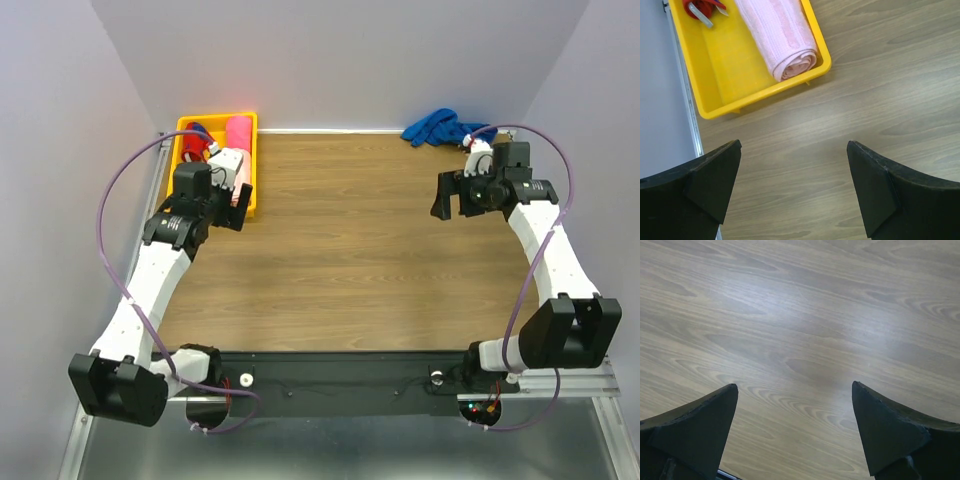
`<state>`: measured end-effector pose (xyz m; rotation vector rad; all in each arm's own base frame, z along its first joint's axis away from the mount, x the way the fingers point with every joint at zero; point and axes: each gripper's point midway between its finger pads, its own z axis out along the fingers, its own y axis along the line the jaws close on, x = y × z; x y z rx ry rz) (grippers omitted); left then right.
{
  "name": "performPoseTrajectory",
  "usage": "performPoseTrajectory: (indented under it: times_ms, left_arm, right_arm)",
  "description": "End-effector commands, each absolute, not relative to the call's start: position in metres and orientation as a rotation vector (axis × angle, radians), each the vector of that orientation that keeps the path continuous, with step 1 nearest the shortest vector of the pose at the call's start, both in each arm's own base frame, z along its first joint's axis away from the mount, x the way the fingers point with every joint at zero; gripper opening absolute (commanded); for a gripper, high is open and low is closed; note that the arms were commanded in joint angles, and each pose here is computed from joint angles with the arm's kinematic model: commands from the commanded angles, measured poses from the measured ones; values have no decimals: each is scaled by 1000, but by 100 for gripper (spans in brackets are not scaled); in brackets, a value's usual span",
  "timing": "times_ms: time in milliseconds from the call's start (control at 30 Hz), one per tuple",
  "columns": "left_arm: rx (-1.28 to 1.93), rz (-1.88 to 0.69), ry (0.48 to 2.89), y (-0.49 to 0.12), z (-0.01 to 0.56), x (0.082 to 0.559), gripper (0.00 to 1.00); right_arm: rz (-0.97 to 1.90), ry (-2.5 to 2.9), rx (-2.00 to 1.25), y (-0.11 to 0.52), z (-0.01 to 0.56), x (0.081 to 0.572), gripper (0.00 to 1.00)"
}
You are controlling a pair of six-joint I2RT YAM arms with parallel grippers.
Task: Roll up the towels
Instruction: Grab a towel with the right arm
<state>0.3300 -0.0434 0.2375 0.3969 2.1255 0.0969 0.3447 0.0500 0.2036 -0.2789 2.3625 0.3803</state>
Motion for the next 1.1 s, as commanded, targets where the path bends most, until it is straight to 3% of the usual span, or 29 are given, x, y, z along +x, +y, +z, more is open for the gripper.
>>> performPoseTrajectory:
  times_ms: [0, 267, 400, 433, 533, 800, 1067]
  left_arm:
    - [374, 40, 2072, -54, 263, 341, 99]
    - [273, -27, 2043, -63, 296, 357, 99]
    - [352, -257, 2005, -98, 290, 347, 99]
    - [366, -281, 1970, -102, 297, 346, 99]
    - [383, -315, 1959, -108, 299, 347, 99]
    - [380, -309, 1991, -108, 305, 355, 99]
    - [397, -320, 1990, -111, 287, 356, 99]
  right_arm:
    - [303, 2264, -334, 41, 227, 378, 100]
    - [-32, 2232, -456, -3, 234, 455, 100]
    - [-264, 2170, -494, -34, 243, 514, 100]
    - [-275, 2201, -513, -37, 222, 528, 100]
    - [-357, 2145, -518, -48, 232, 564, 100]
    - [-445, 2167, -560, -63, 153, 647, 100]
    - [-544, 2088, -482, -77, 112, 688, 96]
